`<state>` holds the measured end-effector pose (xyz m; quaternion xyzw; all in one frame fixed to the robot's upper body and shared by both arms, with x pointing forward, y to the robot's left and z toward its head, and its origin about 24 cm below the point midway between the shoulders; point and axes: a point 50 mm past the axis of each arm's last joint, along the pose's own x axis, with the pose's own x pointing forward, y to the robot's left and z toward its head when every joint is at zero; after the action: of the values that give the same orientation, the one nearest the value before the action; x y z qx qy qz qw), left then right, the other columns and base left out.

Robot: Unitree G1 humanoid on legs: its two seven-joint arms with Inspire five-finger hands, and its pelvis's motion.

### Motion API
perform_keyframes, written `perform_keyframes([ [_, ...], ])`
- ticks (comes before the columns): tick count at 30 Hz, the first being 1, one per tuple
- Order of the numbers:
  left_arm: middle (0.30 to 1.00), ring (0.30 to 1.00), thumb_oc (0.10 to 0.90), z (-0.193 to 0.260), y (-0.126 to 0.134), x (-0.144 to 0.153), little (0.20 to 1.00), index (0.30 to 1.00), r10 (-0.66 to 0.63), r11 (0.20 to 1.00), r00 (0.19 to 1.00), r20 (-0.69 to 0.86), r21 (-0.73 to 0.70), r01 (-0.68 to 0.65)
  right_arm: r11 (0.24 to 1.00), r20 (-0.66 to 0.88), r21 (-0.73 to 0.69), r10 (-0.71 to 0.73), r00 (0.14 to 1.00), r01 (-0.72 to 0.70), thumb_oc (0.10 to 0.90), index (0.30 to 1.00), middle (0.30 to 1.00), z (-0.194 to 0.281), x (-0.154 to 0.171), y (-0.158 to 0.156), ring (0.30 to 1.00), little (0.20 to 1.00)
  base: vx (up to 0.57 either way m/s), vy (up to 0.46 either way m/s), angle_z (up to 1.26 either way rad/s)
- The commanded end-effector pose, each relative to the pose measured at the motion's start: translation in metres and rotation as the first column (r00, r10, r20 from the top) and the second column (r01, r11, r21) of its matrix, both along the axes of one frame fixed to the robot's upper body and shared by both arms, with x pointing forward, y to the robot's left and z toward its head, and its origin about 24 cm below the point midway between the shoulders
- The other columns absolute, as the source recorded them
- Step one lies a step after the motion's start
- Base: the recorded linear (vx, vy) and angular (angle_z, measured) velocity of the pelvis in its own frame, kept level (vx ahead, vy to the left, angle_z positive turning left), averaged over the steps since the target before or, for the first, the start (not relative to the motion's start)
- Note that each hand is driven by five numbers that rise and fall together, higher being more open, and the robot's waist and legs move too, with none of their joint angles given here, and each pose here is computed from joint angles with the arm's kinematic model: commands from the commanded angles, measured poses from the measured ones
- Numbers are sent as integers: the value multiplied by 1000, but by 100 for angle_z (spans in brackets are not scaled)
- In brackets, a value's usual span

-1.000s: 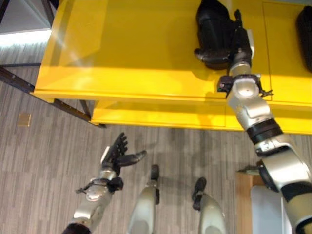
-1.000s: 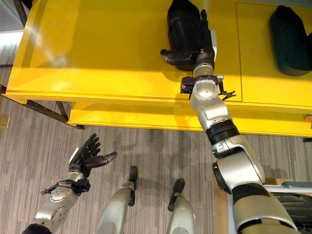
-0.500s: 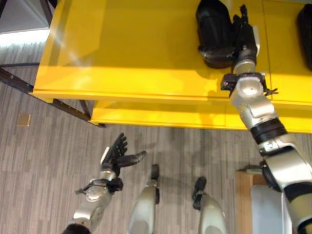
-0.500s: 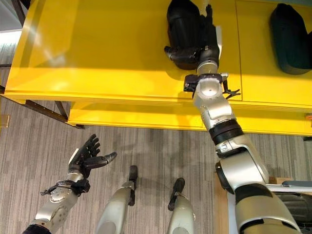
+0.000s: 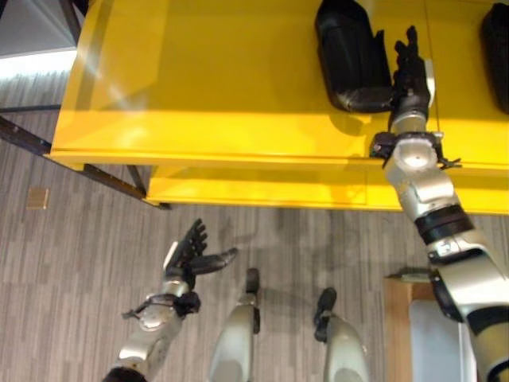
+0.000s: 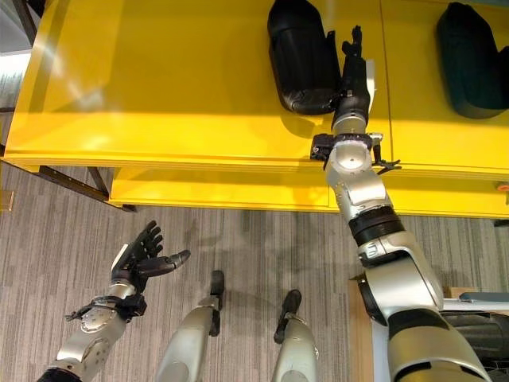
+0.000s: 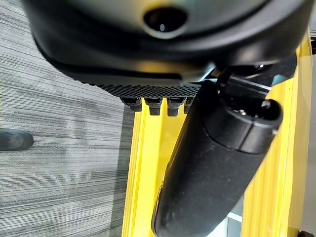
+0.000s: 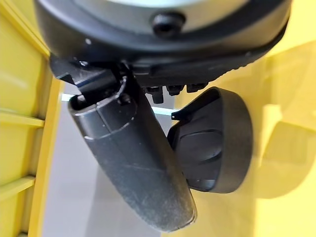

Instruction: Move parts from the plastic box to the shelf.

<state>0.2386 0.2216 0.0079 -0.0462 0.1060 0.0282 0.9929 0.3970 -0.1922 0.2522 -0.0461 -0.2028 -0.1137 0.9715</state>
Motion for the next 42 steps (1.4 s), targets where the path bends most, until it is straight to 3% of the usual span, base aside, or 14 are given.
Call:
perform_keyframes([
  [1,1000,1000,900,23,1,2,1000,1000,-17,1000,990,137,14,16,1000,299,18,7,954,-13,900,1000,1000,66,-20,-7,1000,1000,0,0,0],
  [27,1000,1000,900,21,-5,2,1000,1000,-17,1000,990,138,-16,20,986,232,165,-42,972,3,900,1000,1000,52,-10,-21,1000,1000,0,-2,0],
  [42,1000,1000,900,21,-6,2,1000,1000,-19,999,991,136,-26,23,987,157,146,48,987,-71,900,1000,1000,37,2,6,1000,1000,0,0,0],
])
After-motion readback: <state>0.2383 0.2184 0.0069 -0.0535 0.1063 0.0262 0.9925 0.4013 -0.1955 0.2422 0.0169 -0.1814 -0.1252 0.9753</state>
